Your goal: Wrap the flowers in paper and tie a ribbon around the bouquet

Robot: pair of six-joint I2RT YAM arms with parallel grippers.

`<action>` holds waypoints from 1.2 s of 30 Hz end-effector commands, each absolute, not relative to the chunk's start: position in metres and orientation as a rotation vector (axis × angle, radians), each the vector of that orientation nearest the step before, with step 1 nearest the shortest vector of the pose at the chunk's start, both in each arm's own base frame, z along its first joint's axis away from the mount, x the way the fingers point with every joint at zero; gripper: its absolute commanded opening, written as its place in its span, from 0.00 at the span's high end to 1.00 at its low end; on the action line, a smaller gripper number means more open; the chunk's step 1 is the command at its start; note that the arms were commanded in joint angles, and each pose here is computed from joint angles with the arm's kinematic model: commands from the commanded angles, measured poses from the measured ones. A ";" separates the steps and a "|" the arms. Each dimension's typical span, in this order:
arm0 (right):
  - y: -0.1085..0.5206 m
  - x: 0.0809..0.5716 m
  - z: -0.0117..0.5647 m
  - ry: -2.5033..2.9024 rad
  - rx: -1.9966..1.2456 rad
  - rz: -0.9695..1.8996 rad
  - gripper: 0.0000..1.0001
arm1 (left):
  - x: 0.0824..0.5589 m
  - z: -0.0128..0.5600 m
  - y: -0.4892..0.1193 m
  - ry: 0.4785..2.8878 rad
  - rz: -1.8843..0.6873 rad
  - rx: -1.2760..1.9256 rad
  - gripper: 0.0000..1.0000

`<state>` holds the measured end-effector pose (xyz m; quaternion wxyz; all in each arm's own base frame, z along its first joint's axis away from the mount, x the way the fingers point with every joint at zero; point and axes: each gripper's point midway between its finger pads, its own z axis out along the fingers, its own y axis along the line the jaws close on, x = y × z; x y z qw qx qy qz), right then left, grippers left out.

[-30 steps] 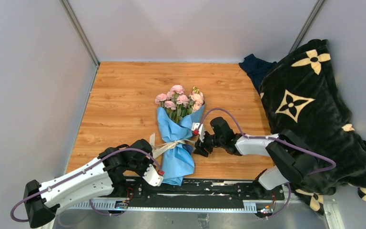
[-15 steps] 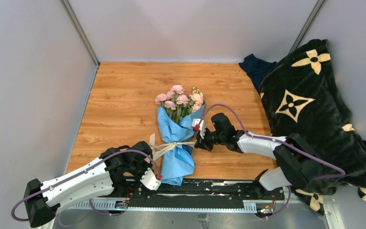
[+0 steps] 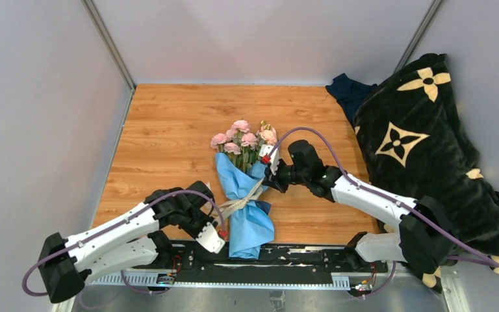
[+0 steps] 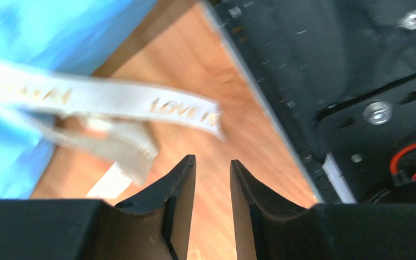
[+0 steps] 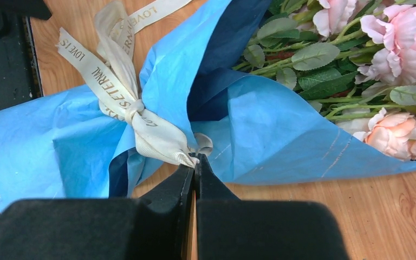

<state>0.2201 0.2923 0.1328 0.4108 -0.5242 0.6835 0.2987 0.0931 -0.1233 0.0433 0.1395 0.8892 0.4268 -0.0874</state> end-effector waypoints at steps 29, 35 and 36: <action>0.278 0.186 0.116 1.788 -1.365 0.767 1.00 | 0.195 0.038 -0.139 1.617 -0.073 2.038 1.00; 0.257 0.164 0.083 2.094 -1.266 0.818 1.00 | 0.264 0.076 -0.115 1.698 0.228 1.651 1.00; 0.252 0.159 0.075 2.155 -1.240 0.816 1.00 | 0.272 0.081 -0.114 1.701 0.231 1.603 1.00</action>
